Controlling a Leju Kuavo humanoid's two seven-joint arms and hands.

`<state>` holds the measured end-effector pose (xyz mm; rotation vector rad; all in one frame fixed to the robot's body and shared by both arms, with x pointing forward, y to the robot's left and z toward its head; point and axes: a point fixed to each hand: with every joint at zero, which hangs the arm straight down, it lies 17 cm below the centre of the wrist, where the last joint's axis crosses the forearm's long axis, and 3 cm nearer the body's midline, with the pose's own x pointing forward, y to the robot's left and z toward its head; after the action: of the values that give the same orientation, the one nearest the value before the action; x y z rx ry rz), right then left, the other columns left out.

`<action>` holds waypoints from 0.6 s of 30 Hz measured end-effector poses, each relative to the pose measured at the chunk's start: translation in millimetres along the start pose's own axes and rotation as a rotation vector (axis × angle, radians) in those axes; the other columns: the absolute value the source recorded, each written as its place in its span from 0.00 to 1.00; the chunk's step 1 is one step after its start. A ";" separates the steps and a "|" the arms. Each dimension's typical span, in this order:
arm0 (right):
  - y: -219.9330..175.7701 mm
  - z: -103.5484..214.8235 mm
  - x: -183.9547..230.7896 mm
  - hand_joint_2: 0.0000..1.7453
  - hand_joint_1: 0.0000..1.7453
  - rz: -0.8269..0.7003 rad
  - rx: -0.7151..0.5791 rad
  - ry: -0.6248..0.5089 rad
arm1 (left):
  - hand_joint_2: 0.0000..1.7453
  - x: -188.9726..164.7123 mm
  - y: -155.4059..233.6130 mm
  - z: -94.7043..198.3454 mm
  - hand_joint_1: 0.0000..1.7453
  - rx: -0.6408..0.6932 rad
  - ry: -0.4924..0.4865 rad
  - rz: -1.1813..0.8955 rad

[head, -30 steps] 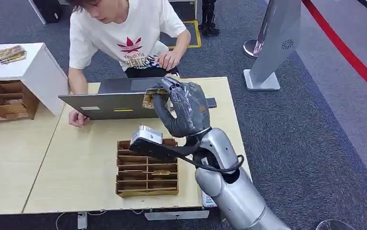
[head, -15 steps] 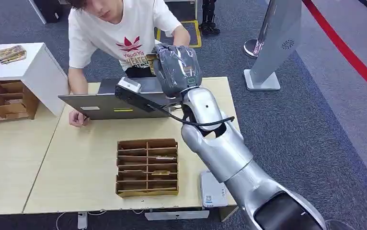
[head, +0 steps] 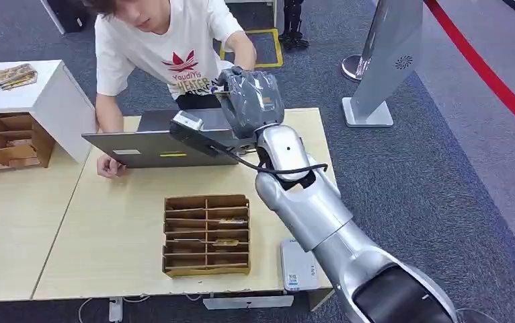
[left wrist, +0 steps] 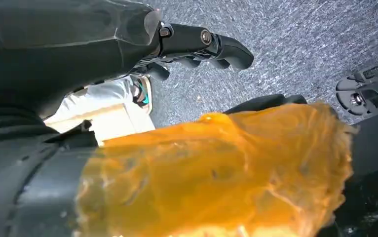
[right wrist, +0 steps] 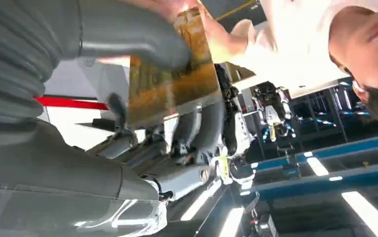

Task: Pass the card to the sensor for recognition and then transmit it.

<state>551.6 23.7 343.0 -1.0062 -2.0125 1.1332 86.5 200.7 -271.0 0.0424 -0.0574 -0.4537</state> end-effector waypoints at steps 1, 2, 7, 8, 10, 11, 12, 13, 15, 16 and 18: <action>3.9 0.8 -0.9 1.00 0.00 0.003 0.015 0.002 | 0.00 -0.1 -0.1 0.0 0.00 -0.001 0.001 0.001; 7.7 1.6 -2.1 1.00 0.00 0.001 0.029 0.006 | 0.00 -0.2 -0.1 0.0 0.00 -0.001 0.002 0.002; 25.2 7.0 -3.4 1.00 0.00 -0.081 0.094 0.021 | 0.00 -1.1 -0.8 0.2 0.00 -0.005 0.009 0.013; 27.8 8.6 -2.2 1.00 0.00 -0.102 0.102 0.019 | 0.00 -1.0 -1.0 0.2 0.00 -0.005 0.009 0.017; 32.0 13.1 3.1 0.00 0.00 -0.163 0.109 0.011 | 0.00 -1.2 -1.0 0.1 0.00 -0.005 0.009 0.025; 34.3 16.1 6.5 0.00 0.00 -0.196 0.115 0.005 | 0.00 -1.7 -1.0 0.0 0.00 -0.004 0.010 0.027; 36.0 19.2 11.6 1.00 0.00 -0.233 0.118 -0.006 | 0.00 -2.0 -1.2 0.0 0.00 -0.004 0.011 0.031; 35.8 23.0 18.6 1.00 0.00 -0.287 0.116 -0.022 | 0.00 -1.8 -1.6 0.0 0.00 -0.006 0.010 0.038; 30.8 32.9 34.8 1.00 0.00 -0.409 0.103 -0.048 | 0.00 -1.3 -1.9 -0.1 0.00 -0.008 0.006 0.053; 26.9 39.4 43.6 1.00 0.00 -0.479 0.092 -0.057 | 0.00 -1.1 -2.3 -0.2 0.00 -0.008 0.002 0.064; 17.5 52.8 59.9 1.00 0.00 -0.580 0.064 -0.077 | 0.00 -2.5 -3.0 -0.6 0.00 -0.007 -0.002 0.079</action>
<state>483.9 58.0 312.4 -0.3049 -2.1121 0.9132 83.0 199.1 -271.9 0.0324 -0.0591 -0.3745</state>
